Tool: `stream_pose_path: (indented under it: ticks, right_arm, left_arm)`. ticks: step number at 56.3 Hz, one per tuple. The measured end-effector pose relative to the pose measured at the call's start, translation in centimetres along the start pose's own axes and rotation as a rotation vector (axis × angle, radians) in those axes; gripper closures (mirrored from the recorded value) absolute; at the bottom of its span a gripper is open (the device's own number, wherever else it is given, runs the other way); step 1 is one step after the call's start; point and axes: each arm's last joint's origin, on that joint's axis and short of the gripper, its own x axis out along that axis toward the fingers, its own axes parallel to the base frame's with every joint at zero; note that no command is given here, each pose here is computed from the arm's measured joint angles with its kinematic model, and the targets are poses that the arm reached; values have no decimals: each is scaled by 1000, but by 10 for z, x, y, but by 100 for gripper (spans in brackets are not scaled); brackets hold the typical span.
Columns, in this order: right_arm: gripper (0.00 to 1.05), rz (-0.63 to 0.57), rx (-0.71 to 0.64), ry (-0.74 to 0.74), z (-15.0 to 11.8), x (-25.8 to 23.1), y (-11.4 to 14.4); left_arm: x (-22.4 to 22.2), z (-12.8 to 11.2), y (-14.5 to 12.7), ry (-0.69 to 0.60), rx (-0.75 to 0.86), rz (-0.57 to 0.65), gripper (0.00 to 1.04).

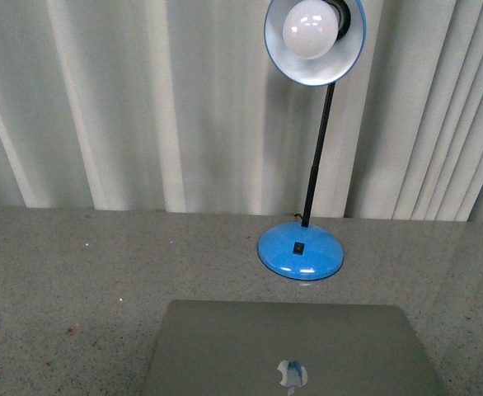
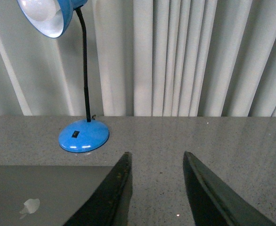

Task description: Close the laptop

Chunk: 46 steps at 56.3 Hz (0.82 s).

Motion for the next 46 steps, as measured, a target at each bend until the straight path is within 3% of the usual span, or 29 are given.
stream_pose_path:
  ticks: [16, 19, 22, 46]
  right_arm:
    - [13, 0, 0, 0, 0, 0, 0]
    - [6, 0, 0, 0, 0, 0, 0]
    - [7, 0, 0, 0, 0, 0, 0]
    - [7, 0, 0, 0, 0, 0, 0]
  left_arm:
    - [0, 0, 0, 0, 0, 0, 23]
    - [0, 0, 0, 0, 0, 0, 13]
    - [0, 0, 0, 0, 1, 0, 5]
    - [0, 0, 0, 0, 2, 0, 7]
